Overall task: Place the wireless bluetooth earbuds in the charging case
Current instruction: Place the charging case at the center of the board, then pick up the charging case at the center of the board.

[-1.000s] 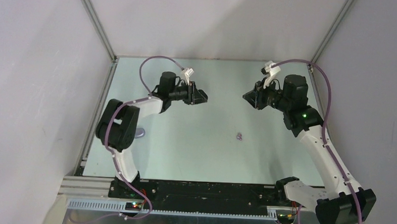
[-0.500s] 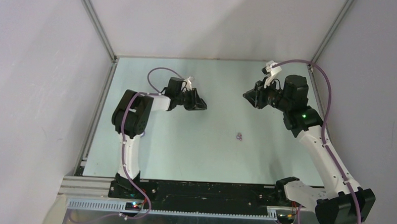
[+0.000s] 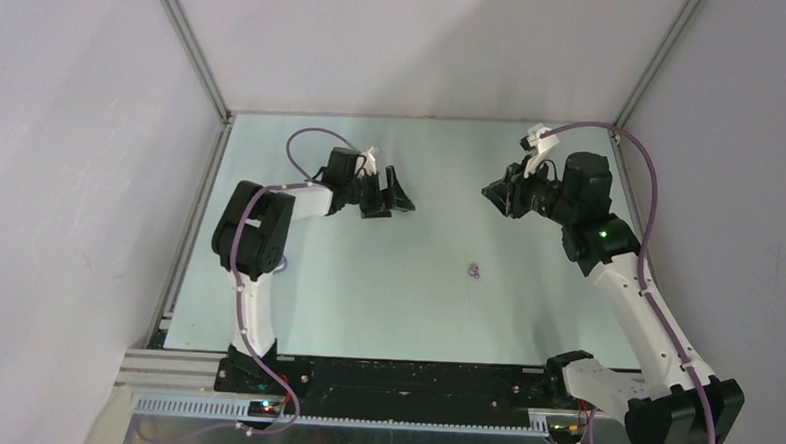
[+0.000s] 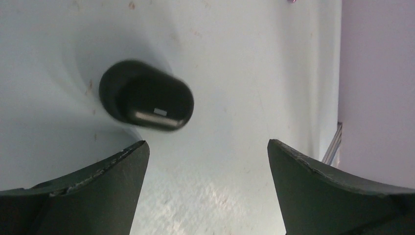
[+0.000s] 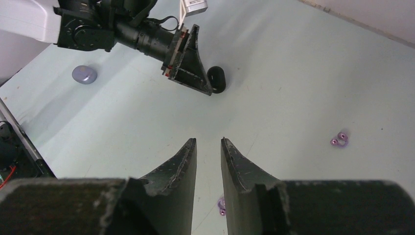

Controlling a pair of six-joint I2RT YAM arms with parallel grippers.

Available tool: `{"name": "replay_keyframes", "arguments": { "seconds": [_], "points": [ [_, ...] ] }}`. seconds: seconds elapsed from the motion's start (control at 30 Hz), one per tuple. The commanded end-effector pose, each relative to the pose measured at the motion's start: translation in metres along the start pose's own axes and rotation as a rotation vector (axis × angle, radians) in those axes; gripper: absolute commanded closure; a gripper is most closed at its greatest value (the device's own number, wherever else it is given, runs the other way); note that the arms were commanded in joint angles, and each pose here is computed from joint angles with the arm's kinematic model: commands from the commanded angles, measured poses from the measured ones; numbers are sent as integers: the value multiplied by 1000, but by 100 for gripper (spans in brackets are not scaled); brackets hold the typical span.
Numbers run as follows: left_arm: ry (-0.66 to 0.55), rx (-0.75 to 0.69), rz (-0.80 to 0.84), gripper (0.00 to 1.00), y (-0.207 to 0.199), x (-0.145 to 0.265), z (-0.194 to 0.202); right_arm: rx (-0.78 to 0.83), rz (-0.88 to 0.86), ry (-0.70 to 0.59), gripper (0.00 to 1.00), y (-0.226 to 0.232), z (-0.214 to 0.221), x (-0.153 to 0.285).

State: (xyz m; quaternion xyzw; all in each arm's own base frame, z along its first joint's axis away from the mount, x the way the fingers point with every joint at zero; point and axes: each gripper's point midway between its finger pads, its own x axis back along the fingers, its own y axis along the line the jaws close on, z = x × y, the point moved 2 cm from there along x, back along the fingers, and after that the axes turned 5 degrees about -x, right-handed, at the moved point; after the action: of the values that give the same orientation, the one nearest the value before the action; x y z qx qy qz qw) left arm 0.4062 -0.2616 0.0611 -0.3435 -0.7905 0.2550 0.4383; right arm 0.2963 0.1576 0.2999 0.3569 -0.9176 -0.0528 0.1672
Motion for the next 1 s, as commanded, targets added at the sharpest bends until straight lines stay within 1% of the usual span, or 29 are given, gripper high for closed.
{"name": "replay_keyframes", "arguments": {
  "seconds": [0.0, 0.03, 0.07, 0.1, 0.13, 0.17, 0.2, 0.23, 0.27, 0.3, 0.33, 0.37, 0.4, 0.43, 0.53, 0.57, 0.6, 0.63, 0.7, 0.77, 0.97],
  "points": [
    [36, -95, -38, 1, -1, 42, 8, 49, 6, -71, 70, 1, -17, 6],
    [53, -103, -48, 1, 0, 49, 12, 50, 8, -71, 70, 1, -17, 6],
    [42, -168, -48, 1, -2, 62, 8, 51, 7, -71, 71, 1, -17, 7],
    [62, -168, -63, 0, 2, 72, 12, 56, 7, -73, 70, 1, -18, 7],
    [52, -241, -66, 0, -1, 85, 7, 57, 5, -74, 70, 2, -18, 7],
    [80, -230, -85, 0, 5, 100, 12, 59, 5, -74, 70, 2, -18, 8],
    [66, -311, -88, 1, 0, 114, 4, 58, 1, -72, 70, 3, -17, 8],
    [103, -287, -110, 1, 6, 130, 11, 60, -4, -70, 70, 3, -16, 8],
    [97, -387, -113, 1, 3, 144, 4, 60, -11, -70, 70, 5, -16, 8],
    [149, -370, -139, 1, 10, 161, 14, 62, -18, -70, 70, 6, -16, 8],
    [155, -462, -152, 1, 11, 175, 10, 63, -23, -68, 70, 8, -16, 8],
    [203, -493, -191, 1, 22, 190, 18, 68, -30, -66, 70, 10, -15, 8],
    [214, -515, -214, 1, 24, 200, 20, 71, -32, -66, 70, 11, -15, 7],
    [253, -537, -260, 1, 35, 213, 26, 76, -40, -61, 70, 14, -14, 7],
    [321, -601, -347, 1, 54, 234, 41, 91, -56, -59, 69, 20, -13, 8],
    [340, -642, -405, 0, 66, 247, 42, 100, -62, -64, 69, 23, -14, 9],
    [368, -655, -425, 0, 73, 250, 50, 106, -67, -68, 69, 24, -14, 10],
    [400, -708, -467, 1, 80, 258, 51, 108, -73, -68, 68, 26, -13, 11],
    [455, -767, -521, 1, 94, 266, 60, 111, -80, -72, 68, 28, -13, 13],
    [509, -797, -552, 0, 105, 270, 69, 112, -87, -72, 68, 30, -13, 14],
    [609, -799, -606, 1, 124, 277, 86, 113, -101, -81, 68, 34, -14, 20]
  ]
}}
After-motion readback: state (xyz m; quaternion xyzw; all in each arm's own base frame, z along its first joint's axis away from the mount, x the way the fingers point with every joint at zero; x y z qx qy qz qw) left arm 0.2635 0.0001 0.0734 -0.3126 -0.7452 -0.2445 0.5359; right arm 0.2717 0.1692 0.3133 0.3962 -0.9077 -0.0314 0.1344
